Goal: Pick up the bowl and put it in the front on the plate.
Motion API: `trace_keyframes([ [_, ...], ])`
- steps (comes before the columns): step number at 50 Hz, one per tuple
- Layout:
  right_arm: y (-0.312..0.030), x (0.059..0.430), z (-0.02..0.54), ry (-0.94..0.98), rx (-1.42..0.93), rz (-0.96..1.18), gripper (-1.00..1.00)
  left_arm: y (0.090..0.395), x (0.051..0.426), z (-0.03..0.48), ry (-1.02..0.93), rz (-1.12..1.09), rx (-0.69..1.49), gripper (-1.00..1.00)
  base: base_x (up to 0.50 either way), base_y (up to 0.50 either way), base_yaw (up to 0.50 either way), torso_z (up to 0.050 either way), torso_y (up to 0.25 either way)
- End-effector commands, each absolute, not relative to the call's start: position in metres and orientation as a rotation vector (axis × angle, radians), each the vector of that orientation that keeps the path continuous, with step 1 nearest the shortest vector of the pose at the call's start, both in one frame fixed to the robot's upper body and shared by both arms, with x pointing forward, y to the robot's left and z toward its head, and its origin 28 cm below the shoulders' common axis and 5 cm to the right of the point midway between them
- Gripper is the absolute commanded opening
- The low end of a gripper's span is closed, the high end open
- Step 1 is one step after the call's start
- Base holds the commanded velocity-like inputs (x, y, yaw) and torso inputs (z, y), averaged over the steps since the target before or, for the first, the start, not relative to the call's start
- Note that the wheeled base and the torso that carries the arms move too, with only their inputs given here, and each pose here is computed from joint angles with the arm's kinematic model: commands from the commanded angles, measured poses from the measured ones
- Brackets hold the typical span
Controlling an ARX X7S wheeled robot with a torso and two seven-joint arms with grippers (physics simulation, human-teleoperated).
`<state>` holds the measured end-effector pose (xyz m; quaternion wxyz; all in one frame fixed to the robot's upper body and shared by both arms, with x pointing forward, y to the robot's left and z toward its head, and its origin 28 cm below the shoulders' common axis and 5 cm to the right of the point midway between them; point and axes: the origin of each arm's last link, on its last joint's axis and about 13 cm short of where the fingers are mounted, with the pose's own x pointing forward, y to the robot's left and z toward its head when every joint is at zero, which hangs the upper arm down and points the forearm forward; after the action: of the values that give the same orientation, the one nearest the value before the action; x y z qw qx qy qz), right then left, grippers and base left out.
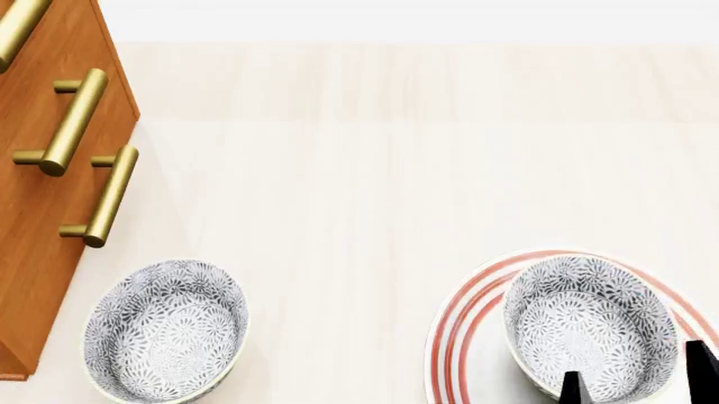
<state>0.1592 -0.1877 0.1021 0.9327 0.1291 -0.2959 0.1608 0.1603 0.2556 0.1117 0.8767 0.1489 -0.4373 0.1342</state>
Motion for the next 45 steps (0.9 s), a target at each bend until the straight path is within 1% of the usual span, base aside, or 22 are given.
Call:
trace_keyframes([
  [1,-0.181,0.169,0.108,-0.649,0.297,0.326,1.00,0.264,0.160,0.118,-0.961,0.299,0.322,1.00,0.00,0.00,0.00,0.000,0.000],
  [8,-0.182,0.173,0.112,-0.690,0.315,0.279,1.00,0.272,0.163,0.125,-1.003,0.339,0.328,1.00,0.00,0.00,0.00,0.000,0.000],
  [13,-0.184,0.176,0.118,-0.751,0.320,0.206,1.00,0.279,0.166,0.135,-1.041,0.388,0.337,1.00,0.00,0.00,0.00,0.000,0.000],
  [14,-0.187,0.181,0.125,-0.821,0.330,0.116,1.00,0.282,0.167,0.141,-1.065,0.416,0.340,1.00,0.00,0.00,0.00,0.000,0.000],
  [17,-0.191,0.186,0.138,-0.898,0.353,0.034,1.00,0.288,0.169,0.150,-1.097,0.464,0.335,1.00,0.00,0.00,0.00,0.000,0.000],
  [20,-0.191,0.186,0.143,-0.931,0.325,0.026,1.00,0.291,0.171,0.153,-1.109,0.487,0.333,1.00,0.00,0.00,0.00,0.000,0.000],
  [25,-0.194,0.190,0.144,-0.982,0.326,-0.045,1.00,0.297,0.174,0.156,-1.122,0.523,0.331,1.00,0.00,0.00,0.00,0.000,0.000],
  [45,-0.192,0.197,0.134,-0.976,0.320,-0.095,1.00,0.314,0.187,0.148,-1.059,0.635,0.297,1.00,0.00,0.00,0.00,0.000,0.000],
])
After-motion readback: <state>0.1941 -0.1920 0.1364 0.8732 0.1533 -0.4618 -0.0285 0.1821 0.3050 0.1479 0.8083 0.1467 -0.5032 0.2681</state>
